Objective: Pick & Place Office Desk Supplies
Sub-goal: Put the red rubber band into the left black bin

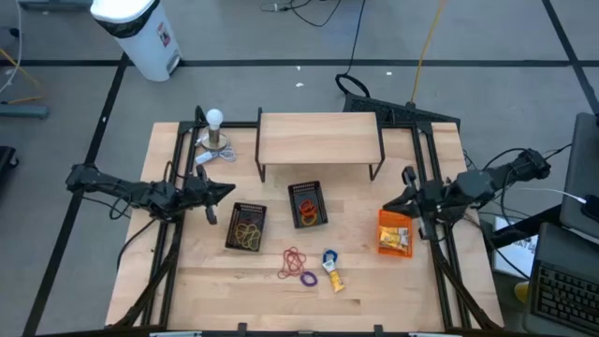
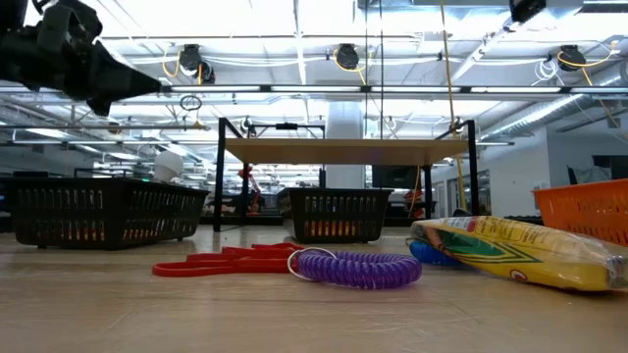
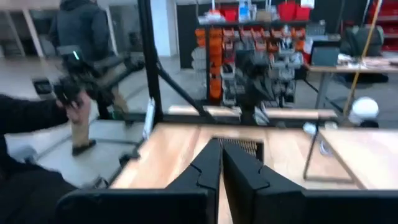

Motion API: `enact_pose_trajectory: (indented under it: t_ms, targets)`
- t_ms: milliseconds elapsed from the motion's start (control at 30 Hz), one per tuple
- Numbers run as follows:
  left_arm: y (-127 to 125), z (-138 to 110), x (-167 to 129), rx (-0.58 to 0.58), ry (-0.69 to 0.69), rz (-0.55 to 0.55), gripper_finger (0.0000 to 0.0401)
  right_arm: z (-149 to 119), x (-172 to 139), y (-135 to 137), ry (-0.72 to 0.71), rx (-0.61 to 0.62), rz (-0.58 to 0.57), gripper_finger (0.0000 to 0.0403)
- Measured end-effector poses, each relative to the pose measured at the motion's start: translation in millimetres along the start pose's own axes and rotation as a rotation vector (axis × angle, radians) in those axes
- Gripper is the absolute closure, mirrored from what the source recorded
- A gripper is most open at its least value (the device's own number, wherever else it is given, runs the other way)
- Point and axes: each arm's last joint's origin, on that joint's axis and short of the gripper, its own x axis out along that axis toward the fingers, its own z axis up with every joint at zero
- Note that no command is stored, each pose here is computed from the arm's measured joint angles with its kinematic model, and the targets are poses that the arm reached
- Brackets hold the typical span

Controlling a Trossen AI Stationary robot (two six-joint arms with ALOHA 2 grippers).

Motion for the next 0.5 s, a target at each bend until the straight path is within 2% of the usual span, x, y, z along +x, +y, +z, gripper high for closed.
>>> enact_pose_trajectory:
  t_ms: [100,267,500]
  targets:
    - [-1,8,-1,0.034,-0.019,-0.033,0.0396,-11,-5,-3,-0.001,-0.013,-0.009,0.0400]
    - [-2,19,-2,0.044,-0.051,-0.073,0.0398,-25,-23,-9,-0.105,-0.001,-0.005,0.0402]
    - [-3,19,-2,0.041,-0.050,-0.095,0.0399,-62,-21,-13,-0.129,0.054,-0.013,0.0402]
